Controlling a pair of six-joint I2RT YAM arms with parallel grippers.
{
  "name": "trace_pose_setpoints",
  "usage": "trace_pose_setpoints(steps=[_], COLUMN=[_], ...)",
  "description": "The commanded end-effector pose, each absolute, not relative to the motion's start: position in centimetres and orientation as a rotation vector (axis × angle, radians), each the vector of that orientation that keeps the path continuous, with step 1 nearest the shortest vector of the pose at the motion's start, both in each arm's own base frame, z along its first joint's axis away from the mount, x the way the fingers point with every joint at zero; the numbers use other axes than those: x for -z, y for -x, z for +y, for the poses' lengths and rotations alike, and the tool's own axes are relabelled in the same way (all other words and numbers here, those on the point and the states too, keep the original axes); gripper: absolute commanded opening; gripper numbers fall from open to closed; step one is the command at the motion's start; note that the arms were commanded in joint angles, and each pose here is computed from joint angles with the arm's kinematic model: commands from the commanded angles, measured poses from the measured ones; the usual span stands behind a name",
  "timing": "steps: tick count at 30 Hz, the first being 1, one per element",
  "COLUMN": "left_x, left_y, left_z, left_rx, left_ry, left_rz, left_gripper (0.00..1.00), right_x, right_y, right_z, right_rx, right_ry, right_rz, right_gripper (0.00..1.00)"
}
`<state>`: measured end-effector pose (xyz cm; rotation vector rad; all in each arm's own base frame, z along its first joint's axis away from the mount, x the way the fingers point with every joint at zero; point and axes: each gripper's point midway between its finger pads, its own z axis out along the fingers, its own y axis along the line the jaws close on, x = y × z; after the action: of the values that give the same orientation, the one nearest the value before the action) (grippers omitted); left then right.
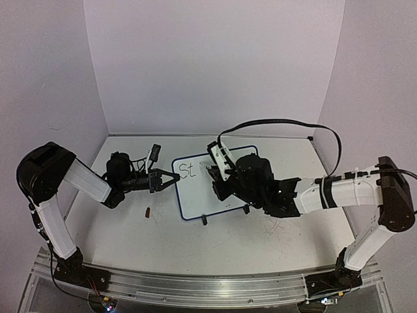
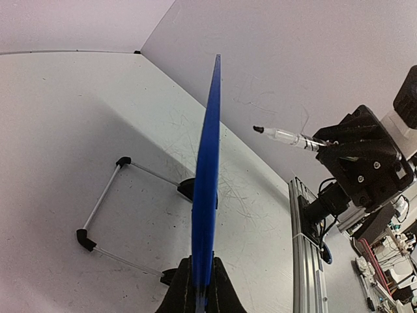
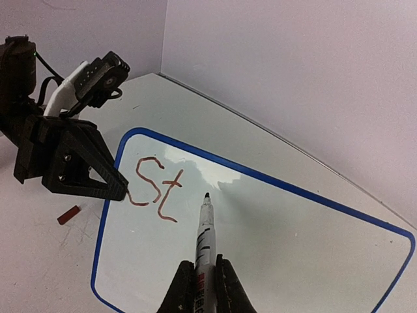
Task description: Write a sentence on the whiteboard
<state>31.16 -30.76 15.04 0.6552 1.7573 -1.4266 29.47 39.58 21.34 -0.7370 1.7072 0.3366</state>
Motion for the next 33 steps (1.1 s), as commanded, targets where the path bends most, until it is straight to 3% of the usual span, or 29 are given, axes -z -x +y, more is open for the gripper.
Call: trace_pose_setpoints(steps=[1,33], left_x=[-16.1,-16.5], left_y=[-30.8,-30.7], left_z=[-31.0,-31.0], left_rx=[1.431,1.429], left_ry=[-0.684,-0.694], left_rz=[1.733,1.723], left_gripper=[0.00,0.00], right_x=[-22.4,-21.6], right_y=[-30.1,-31.2], right_z=[42.0,41.6], right_rx=[-0.368,-0.306], right_ry=[0.772,0.710], right_rz=[1.667,1.691], right_gripper=[0.00,0.00])
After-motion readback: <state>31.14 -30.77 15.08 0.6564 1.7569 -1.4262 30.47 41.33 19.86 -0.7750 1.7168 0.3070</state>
